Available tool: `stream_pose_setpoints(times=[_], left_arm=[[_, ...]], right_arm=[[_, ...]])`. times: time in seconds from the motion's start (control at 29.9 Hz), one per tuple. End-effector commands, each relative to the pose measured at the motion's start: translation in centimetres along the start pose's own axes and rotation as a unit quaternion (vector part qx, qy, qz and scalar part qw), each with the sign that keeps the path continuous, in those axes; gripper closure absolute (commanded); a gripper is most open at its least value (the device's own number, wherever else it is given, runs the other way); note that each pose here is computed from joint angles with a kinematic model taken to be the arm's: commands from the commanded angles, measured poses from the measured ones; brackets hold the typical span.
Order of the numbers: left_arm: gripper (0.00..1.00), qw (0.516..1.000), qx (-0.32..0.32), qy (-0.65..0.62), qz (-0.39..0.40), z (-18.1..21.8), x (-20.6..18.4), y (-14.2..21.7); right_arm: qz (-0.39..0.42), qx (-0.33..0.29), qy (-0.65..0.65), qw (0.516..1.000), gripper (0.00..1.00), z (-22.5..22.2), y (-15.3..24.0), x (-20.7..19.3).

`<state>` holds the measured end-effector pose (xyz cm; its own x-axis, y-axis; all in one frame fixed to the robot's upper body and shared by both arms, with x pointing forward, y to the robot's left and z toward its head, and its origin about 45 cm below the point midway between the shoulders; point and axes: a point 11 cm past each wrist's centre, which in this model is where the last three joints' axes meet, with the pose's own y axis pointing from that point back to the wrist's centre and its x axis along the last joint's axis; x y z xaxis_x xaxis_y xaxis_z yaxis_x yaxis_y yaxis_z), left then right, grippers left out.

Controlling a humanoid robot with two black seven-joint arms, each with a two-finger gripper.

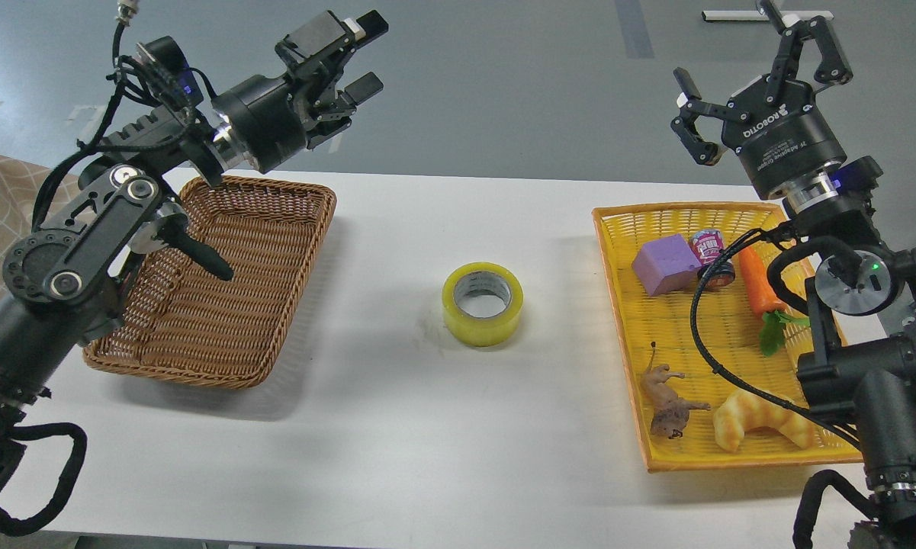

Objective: Place and transfer tape with both arms
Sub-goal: 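Reach the left gripper over the wicker basket toward the tape roll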

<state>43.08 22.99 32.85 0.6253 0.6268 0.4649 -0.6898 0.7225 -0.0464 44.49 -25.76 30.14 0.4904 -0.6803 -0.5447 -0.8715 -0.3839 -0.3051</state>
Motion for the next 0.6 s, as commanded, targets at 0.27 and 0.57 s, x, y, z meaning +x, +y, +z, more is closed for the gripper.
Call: stream_pose_setpoints(times=[0.27,0.57], left_arm=[[0.02,0.981,0.123,-0.142,-0.054,-1.9,-1.6,-0.2],[0.02,0.946,0.174,-0.229,-0.147,-3.3,-5.4,-0.7]], right_arm=[[0.004,0.0,-0.003,1.0,0.0,0.0,0.2,0.3],[0.008,-0.001,-0.005,1.0,0.0,0.2,0.5,0.6]])
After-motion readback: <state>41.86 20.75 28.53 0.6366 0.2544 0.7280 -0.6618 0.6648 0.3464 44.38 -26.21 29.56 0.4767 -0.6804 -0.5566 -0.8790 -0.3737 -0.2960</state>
